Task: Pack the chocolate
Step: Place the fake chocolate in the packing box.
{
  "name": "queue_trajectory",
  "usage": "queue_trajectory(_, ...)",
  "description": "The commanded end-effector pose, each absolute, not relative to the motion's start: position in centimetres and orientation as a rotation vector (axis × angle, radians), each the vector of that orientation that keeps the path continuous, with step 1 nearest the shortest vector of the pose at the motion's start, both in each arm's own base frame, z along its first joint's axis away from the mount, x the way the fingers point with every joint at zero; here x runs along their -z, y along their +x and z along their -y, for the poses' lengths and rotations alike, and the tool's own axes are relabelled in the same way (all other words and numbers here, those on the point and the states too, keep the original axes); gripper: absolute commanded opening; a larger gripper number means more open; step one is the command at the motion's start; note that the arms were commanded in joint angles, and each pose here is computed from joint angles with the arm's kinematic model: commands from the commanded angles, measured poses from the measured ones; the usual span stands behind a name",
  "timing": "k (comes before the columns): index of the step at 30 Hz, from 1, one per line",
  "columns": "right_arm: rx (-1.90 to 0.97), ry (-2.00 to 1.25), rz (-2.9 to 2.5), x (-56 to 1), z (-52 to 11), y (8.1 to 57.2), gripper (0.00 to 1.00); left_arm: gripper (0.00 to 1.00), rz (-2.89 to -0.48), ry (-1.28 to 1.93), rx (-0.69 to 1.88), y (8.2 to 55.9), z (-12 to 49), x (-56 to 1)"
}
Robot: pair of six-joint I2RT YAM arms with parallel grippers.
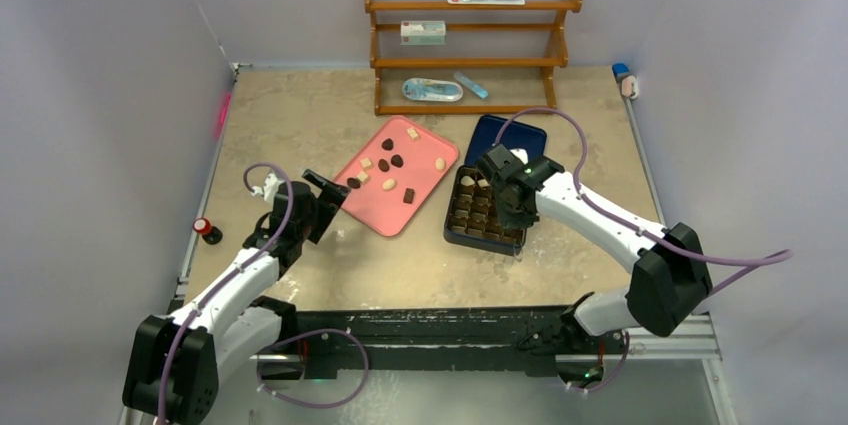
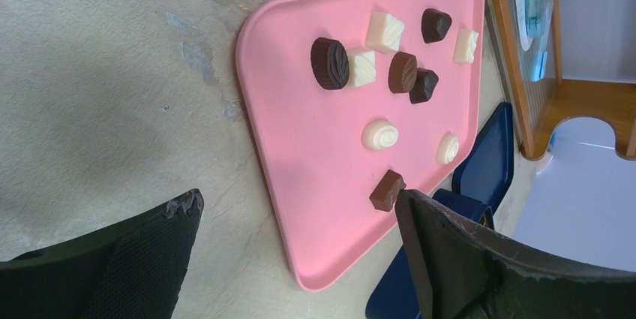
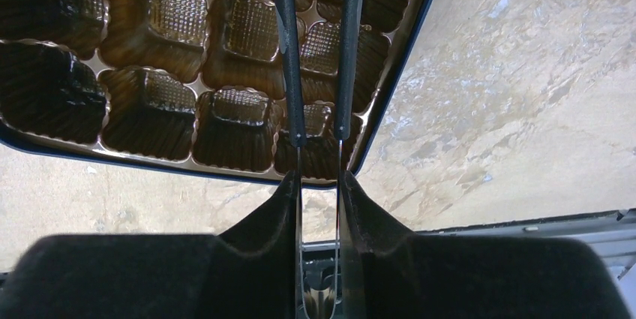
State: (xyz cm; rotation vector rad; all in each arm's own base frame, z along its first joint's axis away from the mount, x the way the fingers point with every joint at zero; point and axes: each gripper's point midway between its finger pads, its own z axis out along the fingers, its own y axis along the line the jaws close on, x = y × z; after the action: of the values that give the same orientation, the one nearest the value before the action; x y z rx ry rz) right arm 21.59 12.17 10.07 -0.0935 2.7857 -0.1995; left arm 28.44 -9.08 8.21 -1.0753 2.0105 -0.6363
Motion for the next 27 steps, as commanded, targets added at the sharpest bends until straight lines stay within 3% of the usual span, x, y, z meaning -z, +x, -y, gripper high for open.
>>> queue_trajectory(1,0.189,-0.096,-2.792,-10.07,-12.24,21.71,0.22,1.00,-1.989,-1.084,0.655,28.72,9.04,-8.25)
queue_trajectory(27,0.184,-0.106,-2.806,-9.93,-12.30,21.56,0.26,1.00,-1.988,-1.081,0.662,28.96,9.18,-8.42)
